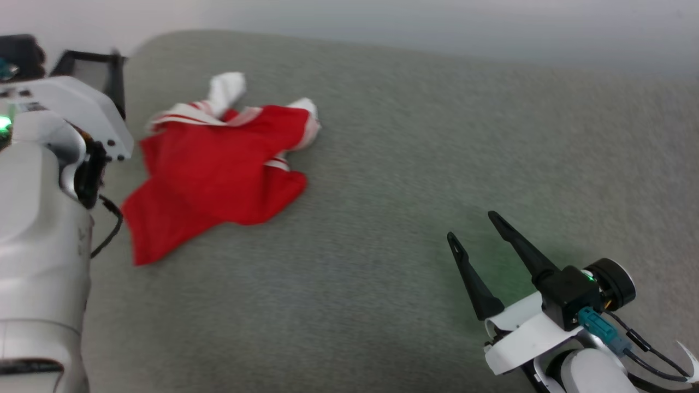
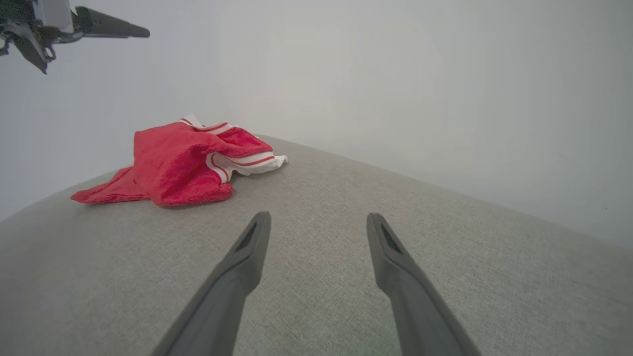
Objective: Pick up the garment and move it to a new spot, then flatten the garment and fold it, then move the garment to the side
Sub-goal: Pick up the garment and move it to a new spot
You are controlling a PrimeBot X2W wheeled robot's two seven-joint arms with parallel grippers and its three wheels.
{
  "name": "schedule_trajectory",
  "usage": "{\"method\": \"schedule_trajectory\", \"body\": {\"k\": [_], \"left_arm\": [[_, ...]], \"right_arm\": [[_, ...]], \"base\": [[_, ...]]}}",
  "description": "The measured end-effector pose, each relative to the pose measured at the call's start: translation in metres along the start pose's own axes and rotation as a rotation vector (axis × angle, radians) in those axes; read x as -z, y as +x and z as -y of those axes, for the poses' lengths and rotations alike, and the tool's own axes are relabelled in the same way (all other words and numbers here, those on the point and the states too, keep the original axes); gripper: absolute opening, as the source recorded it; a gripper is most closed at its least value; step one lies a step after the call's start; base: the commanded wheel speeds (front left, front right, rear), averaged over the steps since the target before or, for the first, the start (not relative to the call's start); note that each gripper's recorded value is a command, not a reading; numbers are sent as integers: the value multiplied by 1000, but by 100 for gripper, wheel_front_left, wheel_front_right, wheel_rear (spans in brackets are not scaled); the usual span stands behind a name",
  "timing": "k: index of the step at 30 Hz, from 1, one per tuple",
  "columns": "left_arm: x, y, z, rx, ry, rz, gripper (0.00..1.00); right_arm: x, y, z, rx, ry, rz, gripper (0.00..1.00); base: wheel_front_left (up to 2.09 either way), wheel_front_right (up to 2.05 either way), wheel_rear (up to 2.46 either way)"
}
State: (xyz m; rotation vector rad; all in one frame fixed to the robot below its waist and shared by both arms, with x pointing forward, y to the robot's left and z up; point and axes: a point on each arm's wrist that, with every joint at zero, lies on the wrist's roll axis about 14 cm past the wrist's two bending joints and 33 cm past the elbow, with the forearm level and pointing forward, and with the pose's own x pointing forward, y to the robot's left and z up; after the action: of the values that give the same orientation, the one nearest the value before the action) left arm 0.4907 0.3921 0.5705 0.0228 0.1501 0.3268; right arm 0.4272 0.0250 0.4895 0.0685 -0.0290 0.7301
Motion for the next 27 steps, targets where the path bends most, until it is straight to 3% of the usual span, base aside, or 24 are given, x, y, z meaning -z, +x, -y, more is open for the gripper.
{"method": "schedule_trajectory", "body": {"k": [6, 13, 19, 27], "left_arm": [[78, 24, 45, 71, -61, -425, 100], [149, 16, 71, 117, -127, -793, 100], [176, 18, 79, 132, -155, -917, 100], [194, 31, 90, 133, -168, -964, 100]], "right_arm": [[22, -9, 23, 61, 23, -43, 100], [39, -13, 37, 92, 35, -74, 100], [52, -15, 46, 109, 47, -98, 100], [66, -17, 57, 129, 56, -125, 100]], "base": [[0, 0, 0], [0, 0, 0], [0, 0, 0], [0, 0, 0]]}}
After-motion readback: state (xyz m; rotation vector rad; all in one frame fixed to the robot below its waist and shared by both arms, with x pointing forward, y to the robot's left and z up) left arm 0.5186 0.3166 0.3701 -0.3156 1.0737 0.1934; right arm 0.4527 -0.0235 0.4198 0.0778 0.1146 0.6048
